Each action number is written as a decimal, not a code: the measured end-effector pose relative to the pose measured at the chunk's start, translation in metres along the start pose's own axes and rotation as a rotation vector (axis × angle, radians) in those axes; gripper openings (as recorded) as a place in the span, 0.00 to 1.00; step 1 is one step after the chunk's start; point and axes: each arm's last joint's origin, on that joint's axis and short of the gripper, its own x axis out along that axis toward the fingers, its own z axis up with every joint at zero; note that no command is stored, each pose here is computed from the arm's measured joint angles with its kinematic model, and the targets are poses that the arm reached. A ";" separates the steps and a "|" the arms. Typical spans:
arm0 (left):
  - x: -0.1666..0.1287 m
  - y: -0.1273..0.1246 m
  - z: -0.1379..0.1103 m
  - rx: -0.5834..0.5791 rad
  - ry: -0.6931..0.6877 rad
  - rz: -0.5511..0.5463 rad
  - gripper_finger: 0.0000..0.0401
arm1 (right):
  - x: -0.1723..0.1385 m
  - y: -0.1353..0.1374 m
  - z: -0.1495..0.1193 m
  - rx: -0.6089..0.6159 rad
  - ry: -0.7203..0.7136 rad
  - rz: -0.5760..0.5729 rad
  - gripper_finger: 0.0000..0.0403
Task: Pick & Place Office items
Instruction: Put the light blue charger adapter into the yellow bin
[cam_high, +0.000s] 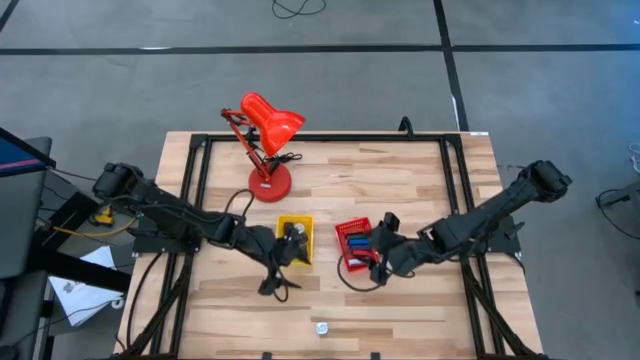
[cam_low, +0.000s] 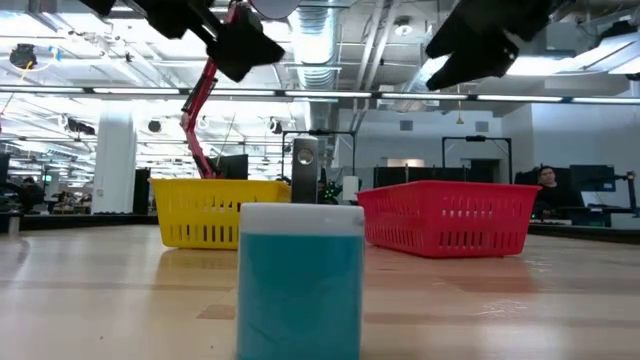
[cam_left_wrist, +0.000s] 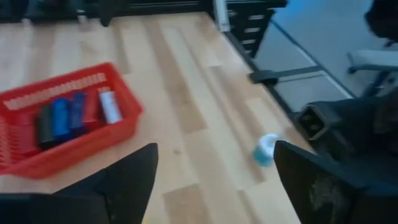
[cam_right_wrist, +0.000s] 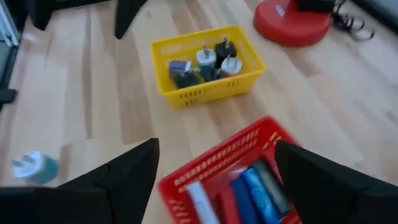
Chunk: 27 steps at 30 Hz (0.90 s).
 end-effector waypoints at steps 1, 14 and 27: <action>0.000 -0.004 0.000 -0.007 -0.001 -0.015 0.80 | -0.001 0.002 -0.002 0.019 0.004 0.006 0.77; 0.028 -0.066 -0.008 0.097 -0.012 0.025 0.83 | 0.010 0.017 -0.017 0.241 0.013 -0.034 0.77; 0.096 -0.118 -0.017 0.121 0.094 0.114 0.81 | 0.033 0.033 -0.045 0.374 0.087 -0.077 0.77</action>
